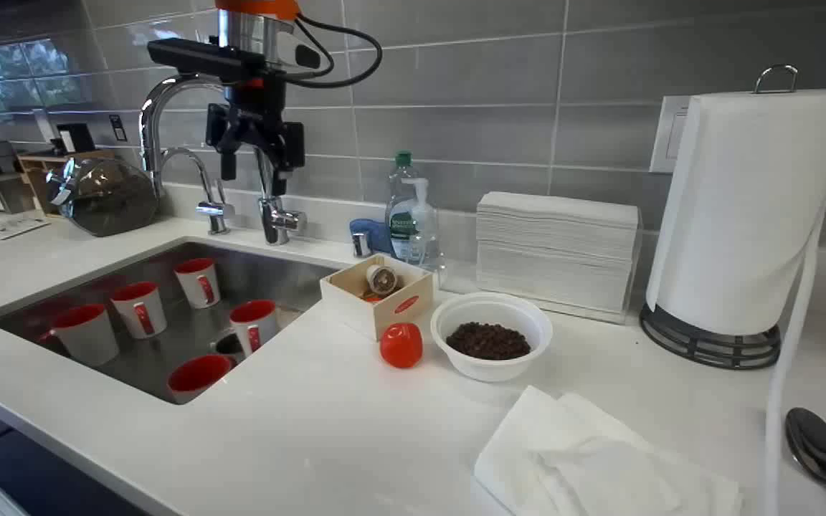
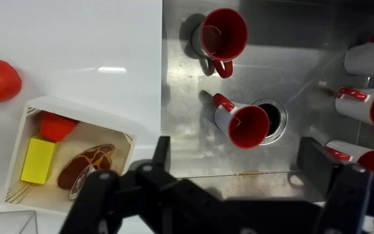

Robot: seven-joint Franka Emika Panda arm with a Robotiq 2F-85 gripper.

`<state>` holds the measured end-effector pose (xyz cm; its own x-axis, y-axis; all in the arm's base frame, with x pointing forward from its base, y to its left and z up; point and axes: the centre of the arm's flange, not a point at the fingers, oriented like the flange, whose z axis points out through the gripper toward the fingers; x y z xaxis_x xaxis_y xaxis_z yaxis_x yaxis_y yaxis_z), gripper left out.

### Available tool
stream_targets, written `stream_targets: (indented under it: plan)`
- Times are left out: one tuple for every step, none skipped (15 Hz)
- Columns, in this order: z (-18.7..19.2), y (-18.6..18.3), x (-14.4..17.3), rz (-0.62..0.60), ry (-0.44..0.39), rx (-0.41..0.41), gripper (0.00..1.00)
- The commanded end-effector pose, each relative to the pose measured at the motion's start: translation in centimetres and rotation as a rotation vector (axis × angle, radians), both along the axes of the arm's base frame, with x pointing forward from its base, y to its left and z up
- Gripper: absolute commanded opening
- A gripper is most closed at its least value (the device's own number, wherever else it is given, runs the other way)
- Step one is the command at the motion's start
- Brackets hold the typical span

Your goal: Move the white bowl a bit forward

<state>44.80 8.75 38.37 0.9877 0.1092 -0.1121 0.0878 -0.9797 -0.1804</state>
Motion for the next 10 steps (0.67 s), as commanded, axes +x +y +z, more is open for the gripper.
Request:
stream_targets:
  plan:
    - [0.0,0.0,0.0,0.000,0.000,0.000,1.00]
    - [0.0,0.0,0.0,0.000,0.000,0.000,1.00]
    - [0.0,0.0,0.0,0.000,0.000,0.000,1.00]
    - [0.0,0.0,0.0,0.000,0.000,0.000,1.00]
    - [-0.1,-0.2,0.1,-0.003,-0.010,-0.016,1.00]
    - [-0.1,-0.6,0.2,0.002,-0.016,-0.029,1.00]
    - [-0.1,-1.2,0.3,0.005,-0.031,-0.051,1.00]
    - [0.1,-1.9,0.5,0.006,-0.046,-0.063,1.00]
    - [0.1,-2.6,0.7,0.004,-0.061,-0.078,1.00]
    - [0.1,-3.5,1.0,0.004,-0.076,-0.095,1.00]
